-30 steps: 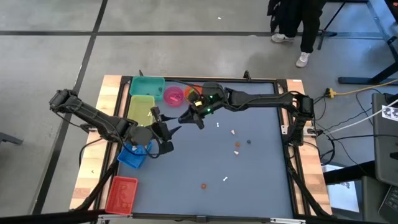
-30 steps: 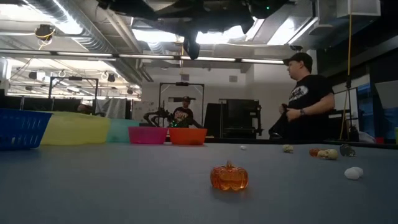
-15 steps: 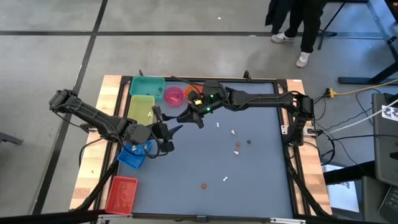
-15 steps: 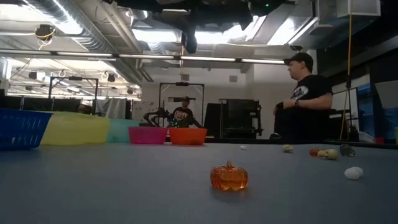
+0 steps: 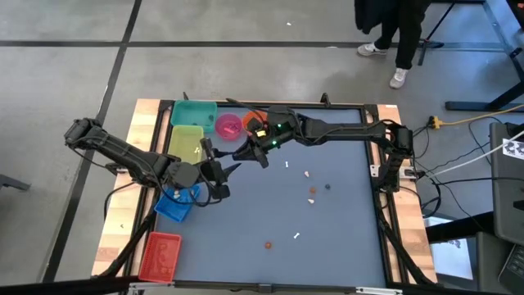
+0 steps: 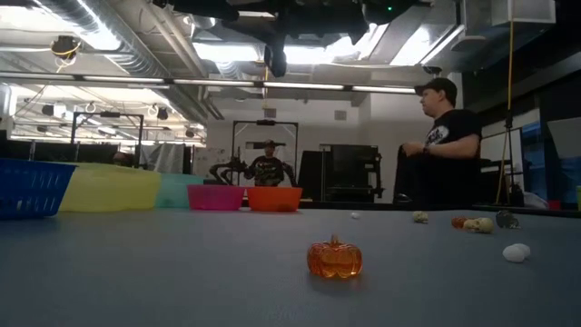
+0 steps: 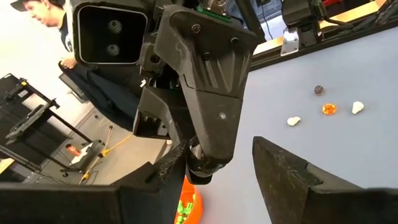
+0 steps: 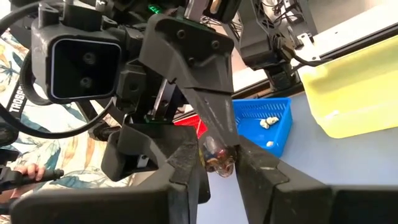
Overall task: Sort Halloween decoration
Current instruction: Put the black skull toy into the green bin
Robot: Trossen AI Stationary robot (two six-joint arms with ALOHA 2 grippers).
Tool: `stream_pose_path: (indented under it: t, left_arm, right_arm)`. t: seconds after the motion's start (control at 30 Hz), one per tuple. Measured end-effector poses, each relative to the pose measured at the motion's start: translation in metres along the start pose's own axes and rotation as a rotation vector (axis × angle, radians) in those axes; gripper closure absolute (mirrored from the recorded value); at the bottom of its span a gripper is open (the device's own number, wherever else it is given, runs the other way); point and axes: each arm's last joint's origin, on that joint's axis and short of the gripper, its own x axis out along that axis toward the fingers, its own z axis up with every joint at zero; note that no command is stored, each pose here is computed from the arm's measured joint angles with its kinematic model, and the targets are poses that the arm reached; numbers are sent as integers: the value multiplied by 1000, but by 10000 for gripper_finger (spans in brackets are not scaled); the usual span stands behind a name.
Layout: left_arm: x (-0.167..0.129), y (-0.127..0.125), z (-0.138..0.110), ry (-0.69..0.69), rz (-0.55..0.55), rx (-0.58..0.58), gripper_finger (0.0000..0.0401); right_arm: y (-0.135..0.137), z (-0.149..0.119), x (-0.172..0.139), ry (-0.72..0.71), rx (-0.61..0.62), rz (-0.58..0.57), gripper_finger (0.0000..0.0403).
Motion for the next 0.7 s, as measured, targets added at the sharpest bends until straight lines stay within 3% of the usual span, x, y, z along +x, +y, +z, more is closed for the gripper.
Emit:
stream_pose_path:
  t: [0.43,0.7]
  left_arm:
    - [0,0,0,1,4,-1,285]
    - [0,0,0,1,4,-1,297]
  right_arm:
    - [0,0,0,2,1,0,320]
    - [0,0,0,2,1,0,320]
